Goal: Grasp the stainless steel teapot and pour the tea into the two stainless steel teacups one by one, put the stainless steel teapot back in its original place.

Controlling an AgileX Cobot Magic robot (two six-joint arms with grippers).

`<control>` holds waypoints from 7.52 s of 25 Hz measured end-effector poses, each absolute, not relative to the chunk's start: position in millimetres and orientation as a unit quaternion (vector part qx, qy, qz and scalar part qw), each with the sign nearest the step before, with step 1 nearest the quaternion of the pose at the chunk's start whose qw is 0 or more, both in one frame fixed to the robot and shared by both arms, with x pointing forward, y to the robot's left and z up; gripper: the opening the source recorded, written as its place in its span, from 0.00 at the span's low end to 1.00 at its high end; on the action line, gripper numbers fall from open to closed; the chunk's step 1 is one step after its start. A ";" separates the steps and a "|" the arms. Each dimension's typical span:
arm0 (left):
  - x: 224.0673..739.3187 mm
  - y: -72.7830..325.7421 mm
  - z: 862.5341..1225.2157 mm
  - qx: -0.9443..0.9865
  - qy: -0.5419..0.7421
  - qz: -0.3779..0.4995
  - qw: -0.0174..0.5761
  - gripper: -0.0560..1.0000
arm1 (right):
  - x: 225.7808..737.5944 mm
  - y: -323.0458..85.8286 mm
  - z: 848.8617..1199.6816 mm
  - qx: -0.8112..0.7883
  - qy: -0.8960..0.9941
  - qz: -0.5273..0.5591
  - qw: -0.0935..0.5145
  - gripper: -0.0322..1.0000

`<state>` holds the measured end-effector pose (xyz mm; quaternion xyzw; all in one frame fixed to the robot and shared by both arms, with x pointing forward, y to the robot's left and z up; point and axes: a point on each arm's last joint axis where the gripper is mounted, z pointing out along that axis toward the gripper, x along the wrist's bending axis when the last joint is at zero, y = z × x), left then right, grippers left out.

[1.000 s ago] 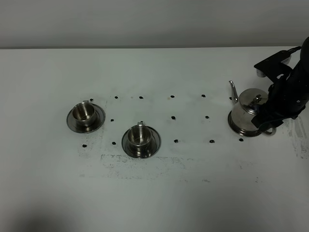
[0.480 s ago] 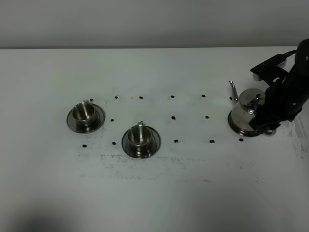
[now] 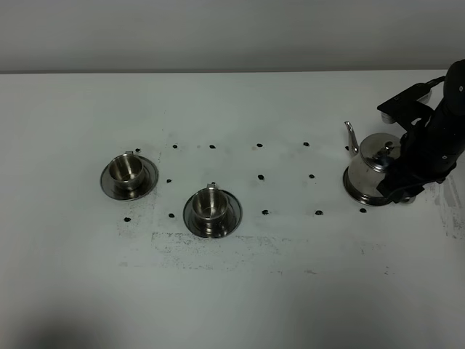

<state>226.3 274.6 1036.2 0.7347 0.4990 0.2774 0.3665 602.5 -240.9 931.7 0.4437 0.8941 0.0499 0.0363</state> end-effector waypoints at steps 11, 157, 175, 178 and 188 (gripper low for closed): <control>226.3 274.6 1036.2 0.735 0.499 0.277 0.367 0.55 | 608.2 -240.9 942.3 0.451 0.891 0.046 0.038 0.47; 226.2 274.6 1036.1 0.735 0.499 0.277 0.366 0.55 | 678.6 7.2 969.0 -0.183 0.952 0.053 0.241 0.20; 226.2 274.6 1036.0 0.735 0.499 0.276 0.366 0.55 | 659.9 33.2 972.8 -0.228 0.937 0.010 0.266 0.20; 226.2 274.6 1036.0 0.735 0.499 0.276 0.366 0.55 | 657.4 36.2 972.9 -0.225 0.937 0.010 0.267 0.20; 226.2 274.6 1036.0 0.735 0.499 0.276 0.366 0.55 | 647.4 44.6 973.2 -0.222 0.937 -0.017 0.271 0.20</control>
